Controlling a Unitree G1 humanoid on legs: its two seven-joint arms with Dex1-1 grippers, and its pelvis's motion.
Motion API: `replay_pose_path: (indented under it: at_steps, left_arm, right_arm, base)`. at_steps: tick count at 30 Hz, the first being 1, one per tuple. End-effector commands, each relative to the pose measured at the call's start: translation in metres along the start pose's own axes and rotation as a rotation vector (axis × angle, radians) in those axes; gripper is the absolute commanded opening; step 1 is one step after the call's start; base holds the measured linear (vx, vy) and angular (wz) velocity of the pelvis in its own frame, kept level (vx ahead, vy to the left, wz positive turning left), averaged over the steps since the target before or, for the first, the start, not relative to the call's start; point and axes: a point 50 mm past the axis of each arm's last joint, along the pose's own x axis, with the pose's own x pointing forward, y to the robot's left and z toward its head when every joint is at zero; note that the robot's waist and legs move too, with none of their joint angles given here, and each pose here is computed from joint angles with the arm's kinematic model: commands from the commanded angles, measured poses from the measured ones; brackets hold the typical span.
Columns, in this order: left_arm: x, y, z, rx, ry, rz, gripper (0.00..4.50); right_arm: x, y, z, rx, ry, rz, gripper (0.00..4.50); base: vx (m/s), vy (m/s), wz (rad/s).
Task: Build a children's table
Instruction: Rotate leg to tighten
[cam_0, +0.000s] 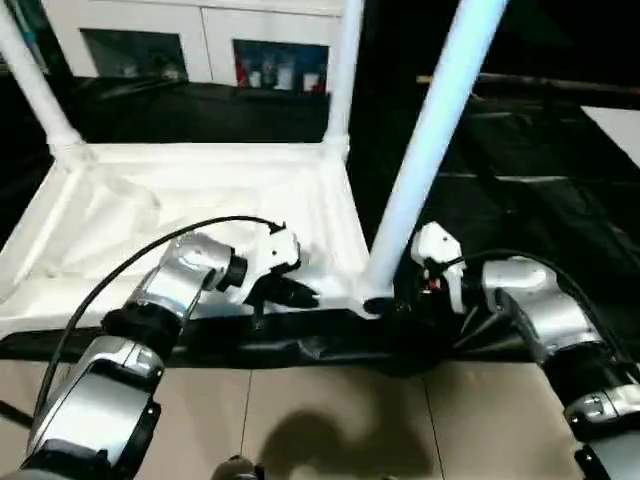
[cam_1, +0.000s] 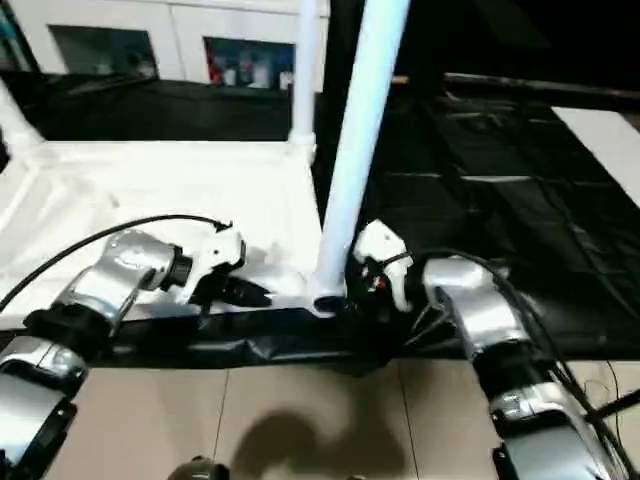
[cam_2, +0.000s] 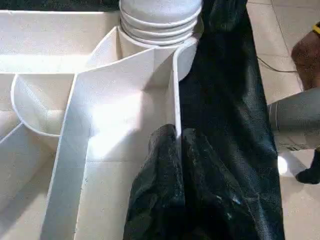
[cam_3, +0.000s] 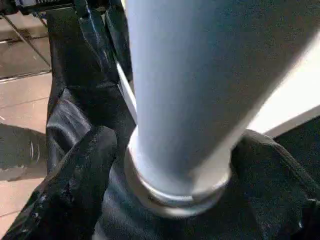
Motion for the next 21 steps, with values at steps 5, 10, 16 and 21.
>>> replay_pose_path:
  at_steps: [5,10,16,21]
  left_arm:
    - [0.0032,-0.0010,0.0132,0.042,-0.025,-0.047,0.00]
    - [0.0022,-0.0014,0.0125,0.039,-0.021,-0.058,0.00]
    - [0.0037,-0.0026,0.0125,0.029,-0.032,-0.065,0.00]
    - [0.0034,-0.0058,0.0089,0.015,-0.027,-0.087,0.00]
  right_arm:
    - [0.0027,-0.0031,0.0017,0.006,0.007,-0.027,3.65]
    - [0.0035,-0.0030,0.0018,0.023,-0.004,-0.032,3.29]
    - [0.0033,-0.0017,-0.0027,0.041,-0.009,-0.031,2.80]
    - [0.0051,0.0009,-0.0049,0.059,-0.023,-0.026,2.72]
  base:
    - [0.000,0.000,0.00]
    - [0.000,0.000,0.00]
    - [0.000,0.000,0.00]
    - [0.000,0.000,0.00]
